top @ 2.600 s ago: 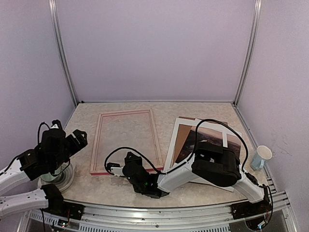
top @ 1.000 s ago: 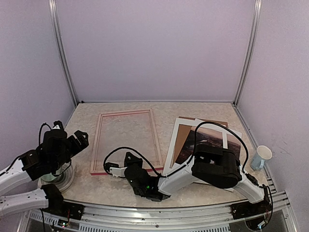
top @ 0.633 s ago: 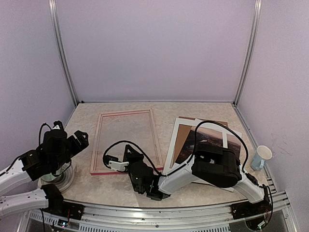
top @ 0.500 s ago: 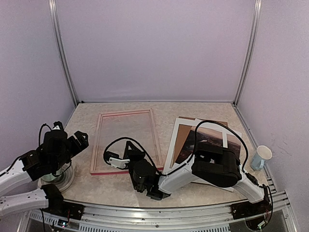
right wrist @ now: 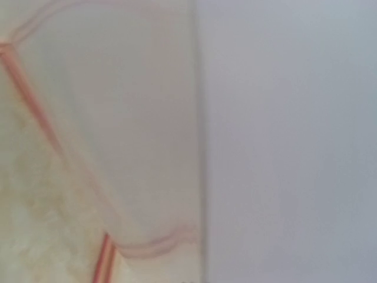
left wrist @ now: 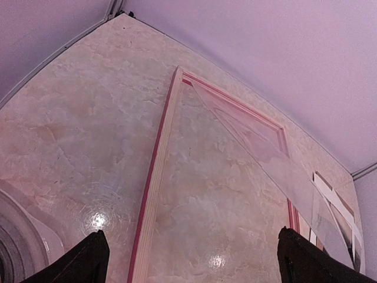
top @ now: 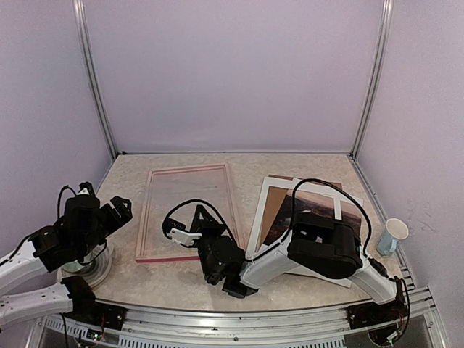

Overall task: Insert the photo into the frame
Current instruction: Adjust the glass panel.

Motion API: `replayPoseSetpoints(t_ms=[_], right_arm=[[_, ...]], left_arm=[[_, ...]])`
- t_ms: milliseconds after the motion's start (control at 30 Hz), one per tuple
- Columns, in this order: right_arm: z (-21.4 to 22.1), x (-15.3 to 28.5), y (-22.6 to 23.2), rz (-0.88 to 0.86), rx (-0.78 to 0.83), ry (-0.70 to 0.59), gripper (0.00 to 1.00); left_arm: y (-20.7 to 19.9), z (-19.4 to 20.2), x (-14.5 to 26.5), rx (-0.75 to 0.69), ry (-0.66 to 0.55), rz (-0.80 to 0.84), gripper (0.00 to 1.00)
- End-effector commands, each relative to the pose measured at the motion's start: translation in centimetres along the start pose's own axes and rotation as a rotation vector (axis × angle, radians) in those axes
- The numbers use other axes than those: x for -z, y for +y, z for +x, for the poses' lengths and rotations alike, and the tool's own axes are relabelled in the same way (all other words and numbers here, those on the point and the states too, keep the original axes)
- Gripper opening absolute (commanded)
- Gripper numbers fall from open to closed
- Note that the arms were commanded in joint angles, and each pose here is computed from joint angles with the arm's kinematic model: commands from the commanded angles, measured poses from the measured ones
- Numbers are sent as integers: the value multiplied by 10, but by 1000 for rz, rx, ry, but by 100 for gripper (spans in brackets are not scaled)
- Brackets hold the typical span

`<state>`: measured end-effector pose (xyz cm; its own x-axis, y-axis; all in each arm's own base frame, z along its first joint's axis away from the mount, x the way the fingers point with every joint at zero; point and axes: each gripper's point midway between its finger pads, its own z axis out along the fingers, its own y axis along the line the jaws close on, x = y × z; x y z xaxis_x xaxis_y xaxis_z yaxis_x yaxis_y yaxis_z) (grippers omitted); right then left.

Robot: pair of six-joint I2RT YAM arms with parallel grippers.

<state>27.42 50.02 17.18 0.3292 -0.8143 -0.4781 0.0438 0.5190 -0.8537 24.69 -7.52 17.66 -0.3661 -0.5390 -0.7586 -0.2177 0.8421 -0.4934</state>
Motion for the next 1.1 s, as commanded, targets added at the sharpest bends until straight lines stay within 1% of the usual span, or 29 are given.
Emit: replayPoseSetpoints(t_ms=[0,133,233,333,433,500,600,833,967,1067], right_arm=[[-5,14,12,-90,-11,-34,0],[-1,33,30,-169,23,-53,0],[5,41,37,-187,27,-54,0],[10,41,39,-168,17,-47,0],[17,37,33,-99,12,-20,0],[19,34,17,-26,-39,-3,0],[24,30,1,34,-80,19,0],[33,24,-27,130,-105,57,0],[24,14,-53,166,-100,20,0],[20,-4,-78,216,-66,-9,0]], left_arm=[[4,-5,1,11,-21,-7,99],[6,-7,3,20,-28,-7,99],[7,-7,3,23,-31,-8,99],[6,-7,3,27,-33,-6,99],[5,-7,3,28,-28,-1,99],[5,-6,2,27,-24,-3,99],[5,-6,3,29,-24,-3,99],[4,-7,3,33,-25,3,99],[2,-8,2,34,-28,9,99],[0,-10,2,34,-32,9,99]])
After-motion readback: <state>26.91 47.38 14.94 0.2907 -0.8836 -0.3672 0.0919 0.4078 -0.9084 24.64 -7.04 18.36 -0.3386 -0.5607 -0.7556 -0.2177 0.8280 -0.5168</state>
